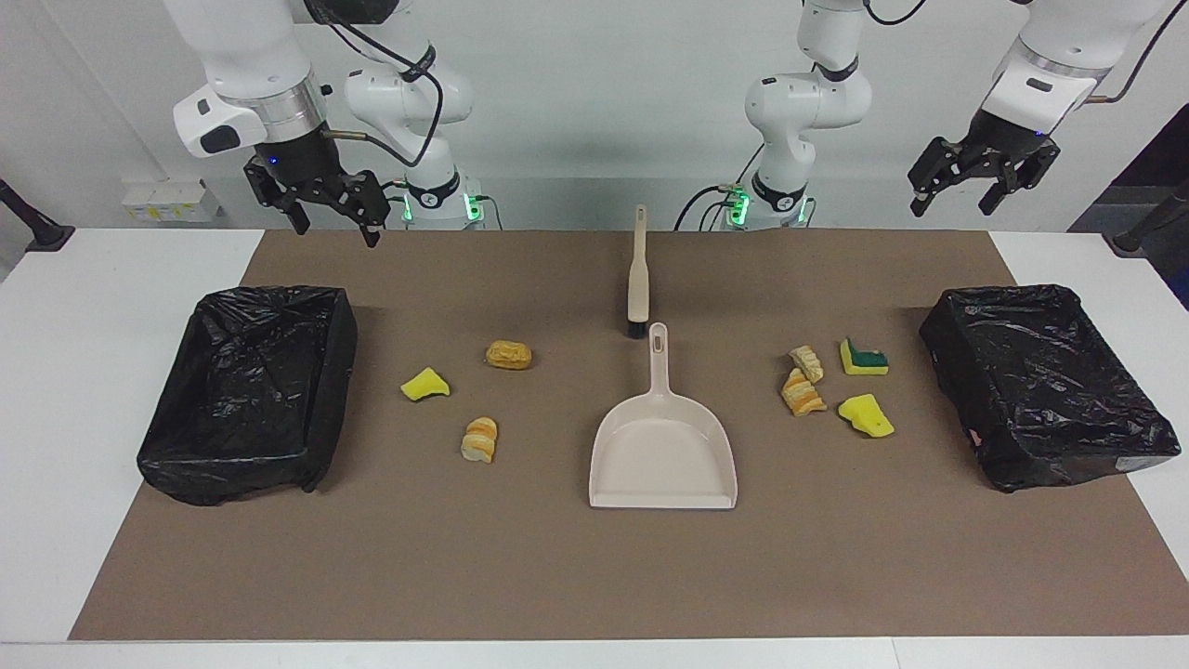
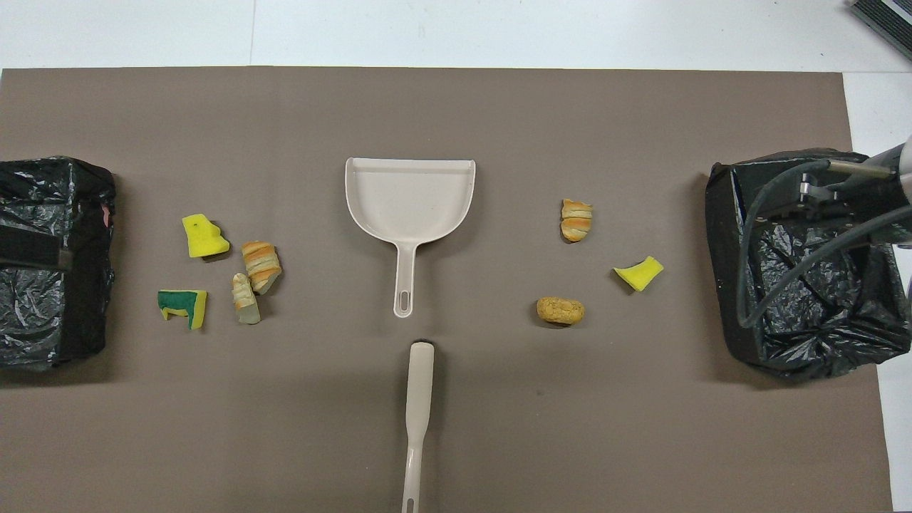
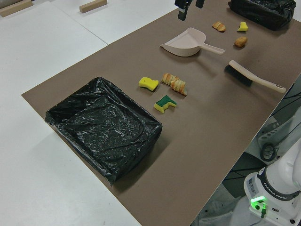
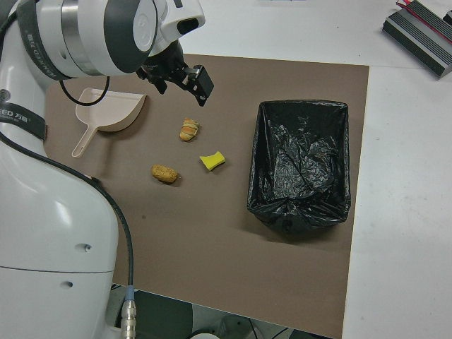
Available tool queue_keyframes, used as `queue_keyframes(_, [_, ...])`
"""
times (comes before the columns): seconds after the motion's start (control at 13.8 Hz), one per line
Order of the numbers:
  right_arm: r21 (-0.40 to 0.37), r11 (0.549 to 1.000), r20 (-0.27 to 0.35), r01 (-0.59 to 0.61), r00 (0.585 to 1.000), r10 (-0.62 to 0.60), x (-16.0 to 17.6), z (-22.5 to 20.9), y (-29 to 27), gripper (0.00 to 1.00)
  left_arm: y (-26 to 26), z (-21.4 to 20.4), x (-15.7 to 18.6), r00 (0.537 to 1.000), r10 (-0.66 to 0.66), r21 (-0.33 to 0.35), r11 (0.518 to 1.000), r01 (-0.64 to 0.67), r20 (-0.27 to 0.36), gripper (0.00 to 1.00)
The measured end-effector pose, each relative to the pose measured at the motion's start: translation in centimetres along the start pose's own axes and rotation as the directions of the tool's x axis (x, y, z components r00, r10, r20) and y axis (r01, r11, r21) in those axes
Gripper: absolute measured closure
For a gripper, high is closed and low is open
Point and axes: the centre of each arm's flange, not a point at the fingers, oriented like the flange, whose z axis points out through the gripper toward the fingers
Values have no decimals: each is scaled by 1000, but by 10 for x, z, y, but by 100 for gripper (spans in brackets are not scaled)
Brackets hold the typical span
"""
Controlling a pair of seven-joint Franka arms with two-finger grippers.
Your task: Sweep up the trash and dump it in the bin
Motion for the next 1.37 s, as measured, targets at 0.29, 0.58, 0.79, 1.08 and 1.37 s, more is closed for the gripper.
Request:
queue_keyframes(0.29, [16,999,-34,42,999,-42,3,19,-26,0,1,0,0,1000,1,0,1000,-1,0,0])
queue_keyframes(0.58, [36,994,-57,108,993,-106,-6,63,-114,0,1,0,0,1000,1,0,1000,-1,0,0])
queue_keyframes(0.79, [41,987,-43,153,988,-152,-30,106,-201,0,3,1,0,1000,6,-1,1000,-6,2,0])
queue_keyframes(1.08, [40,981,-20,190,982,-189,-51,164,-284,0,20,11,-10,999,38,0,999,-38,28,0])
queue_keyframes(1.37, [26,982,-15,186,982,-186,-62,210,-350,0,35,25,-42,996,71,7,997,-71,63,0])
